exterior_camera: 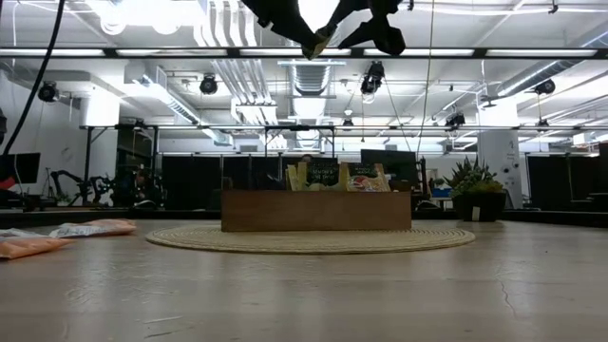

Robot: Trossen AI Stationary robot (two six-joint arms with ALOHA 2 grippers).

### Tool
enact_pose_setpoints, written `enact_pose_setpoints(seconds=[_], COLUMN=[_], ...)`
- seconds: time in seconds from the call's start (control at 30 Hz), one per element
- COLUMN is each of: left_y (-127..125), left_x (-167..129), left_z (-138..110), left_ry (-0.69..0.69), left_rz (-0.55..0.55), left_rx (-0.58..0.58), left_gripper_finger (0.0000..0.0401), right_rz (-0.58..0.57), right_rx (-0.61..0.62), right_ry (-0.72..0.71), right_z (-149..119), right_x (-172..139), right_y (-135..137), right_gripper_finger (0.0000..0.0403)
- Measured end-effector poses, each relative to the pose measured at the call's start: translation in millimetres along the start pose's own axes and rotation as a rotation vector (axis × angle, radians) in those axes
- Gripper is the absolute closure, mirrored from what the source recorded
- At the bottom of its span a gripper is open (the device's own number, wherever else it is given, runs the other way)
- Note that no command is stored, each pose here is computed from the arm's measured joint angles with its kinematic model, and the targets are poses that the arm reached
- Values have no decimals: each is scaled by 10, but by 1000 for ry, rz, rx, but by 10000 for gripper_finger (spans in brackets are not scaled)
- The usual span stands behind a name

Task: Pick & Place Tea
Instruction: Put the yellow tea bag into the middle section of the wooden organizer

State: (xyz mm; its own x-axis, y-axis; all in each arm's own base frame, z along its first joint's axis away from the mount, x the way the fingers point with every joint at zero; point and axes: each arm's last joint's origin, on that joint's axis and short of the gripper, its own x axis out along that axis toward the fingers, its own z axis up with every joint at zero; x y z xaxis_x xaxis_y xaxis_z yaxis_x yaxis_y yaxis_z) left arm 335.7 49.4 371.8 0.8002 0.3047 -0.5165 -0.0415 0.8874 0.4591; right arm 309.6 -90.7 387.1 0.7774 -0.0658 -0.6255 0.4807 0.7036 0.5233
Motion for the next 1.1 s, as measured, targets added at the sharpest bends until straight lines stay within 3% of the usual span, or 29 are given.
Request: enact_pose_setpoints(seconds=[0.77, 0.9, 1.1], left_y=[22, 21, 19], left_x=[73, 74, 74], left_z=[22, 21, 18], left_ry=[25, 25, 28], left_rz=[3, 2, 1], left_rx=[-7, -8, -8], left_gripper_finger=[387, 387, 387], right_rz=[35, 36, 45], right_rx=[-11, -16, -26], right_ry=[74, 75, 78], right_z=[-18, -18, -17], right_x=[182, 182, 182], right_y=[-21, -21, -18], right_gripper_finger=[222, 247, 314])
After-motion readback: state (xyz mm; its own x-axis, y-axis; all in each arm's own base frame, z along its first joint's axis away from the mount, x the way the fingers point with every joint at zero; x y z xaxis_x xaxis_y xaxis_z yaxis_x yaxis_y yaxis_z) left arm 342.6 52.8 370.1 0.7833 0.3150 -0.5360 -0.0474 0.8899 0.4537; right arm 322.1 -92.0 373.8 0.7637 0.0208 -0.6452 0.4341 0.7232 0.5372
